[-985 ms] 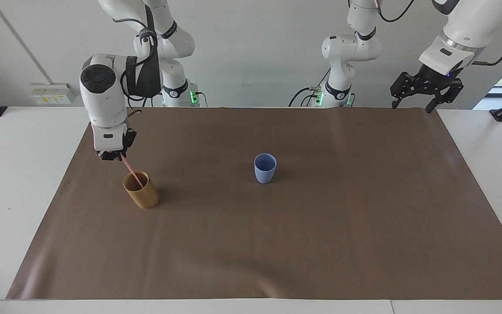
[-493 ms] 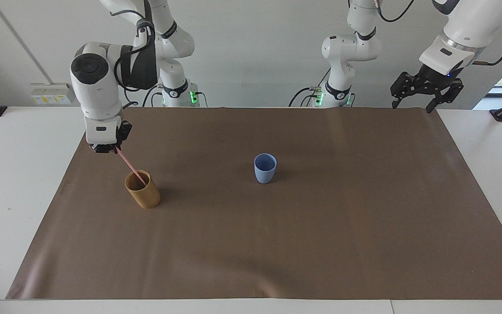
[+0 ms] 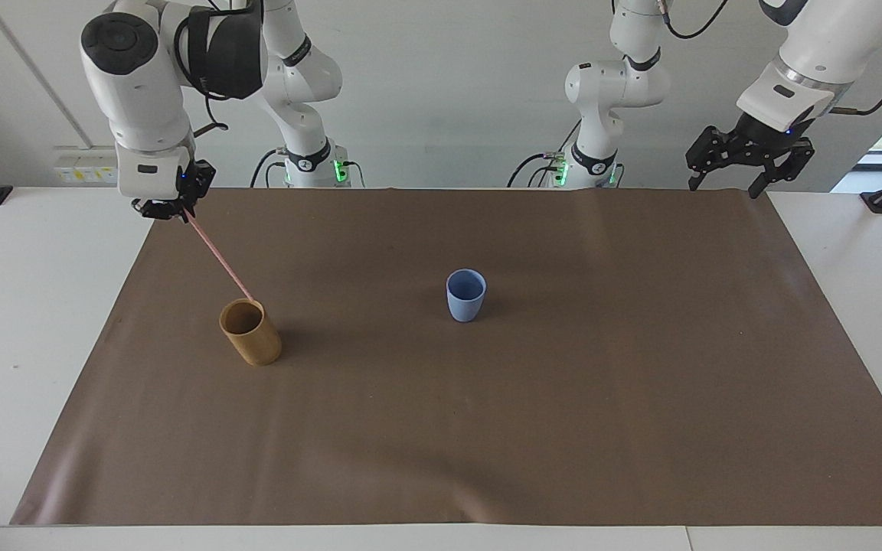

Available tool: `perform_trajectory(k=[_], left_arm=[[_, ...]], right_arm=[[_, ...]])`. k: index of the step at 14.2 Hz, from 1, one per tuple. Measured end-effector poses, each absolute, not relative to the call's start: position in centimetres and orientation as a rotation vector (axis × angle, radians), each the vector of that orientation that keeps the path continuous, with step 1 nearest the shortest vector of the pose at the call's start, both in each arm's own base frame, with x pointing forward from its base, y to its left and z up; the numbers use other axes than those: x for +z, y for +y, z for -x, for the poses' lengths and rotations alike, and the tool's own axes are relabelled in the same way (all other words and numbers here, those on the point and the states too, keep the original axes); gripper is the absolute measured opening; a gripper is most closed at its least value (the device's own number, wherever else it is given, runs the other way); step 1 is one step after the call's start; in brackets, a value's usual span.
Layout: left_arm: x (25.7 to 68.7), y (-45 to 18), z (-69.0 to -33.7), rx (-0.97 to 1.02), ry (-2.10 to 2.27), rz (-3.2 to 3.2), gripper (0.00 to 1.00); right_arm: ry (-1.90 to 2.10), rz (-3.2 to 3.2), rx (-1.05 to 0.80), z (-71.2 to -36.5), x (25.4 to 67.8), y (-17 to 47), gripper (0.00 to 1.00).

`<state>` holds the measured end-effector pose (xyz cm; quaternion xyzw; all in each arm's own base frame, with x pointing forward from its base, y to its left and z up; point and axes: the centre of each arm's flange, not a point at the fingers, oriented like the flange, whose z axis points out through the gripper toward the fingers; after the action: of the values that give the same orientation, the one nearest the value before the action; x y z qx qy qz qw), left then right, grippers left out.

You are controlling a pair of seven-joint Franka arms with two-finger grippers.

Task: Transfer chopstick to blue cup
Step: 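Grasp the pink chopstick in the tan cup with the right gripper, then carry the pink chopstick with the right gripper over the blue cup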

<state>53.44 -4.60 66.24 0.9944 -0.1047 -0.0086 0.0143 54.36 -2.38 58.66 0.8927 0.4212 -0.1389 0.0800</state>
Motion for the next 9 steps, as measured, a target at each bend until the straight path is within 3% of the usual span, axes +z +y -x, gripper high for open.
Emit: perform_trajectory(k=[4,9], left_arm=[[66.2,-4.6,-53.4,-0.027,-0.326,-3.096,1.0],[66.2,-4.6,-53.4,-0.028,-0.326,-3.096,1.0]], right_arm=[[1.2,-2.692,-0.464,-53.6,60.0,-0.2,0.09],[1.07,-2.736,-0.487,-51.8,59.8,9.4,0.09]])
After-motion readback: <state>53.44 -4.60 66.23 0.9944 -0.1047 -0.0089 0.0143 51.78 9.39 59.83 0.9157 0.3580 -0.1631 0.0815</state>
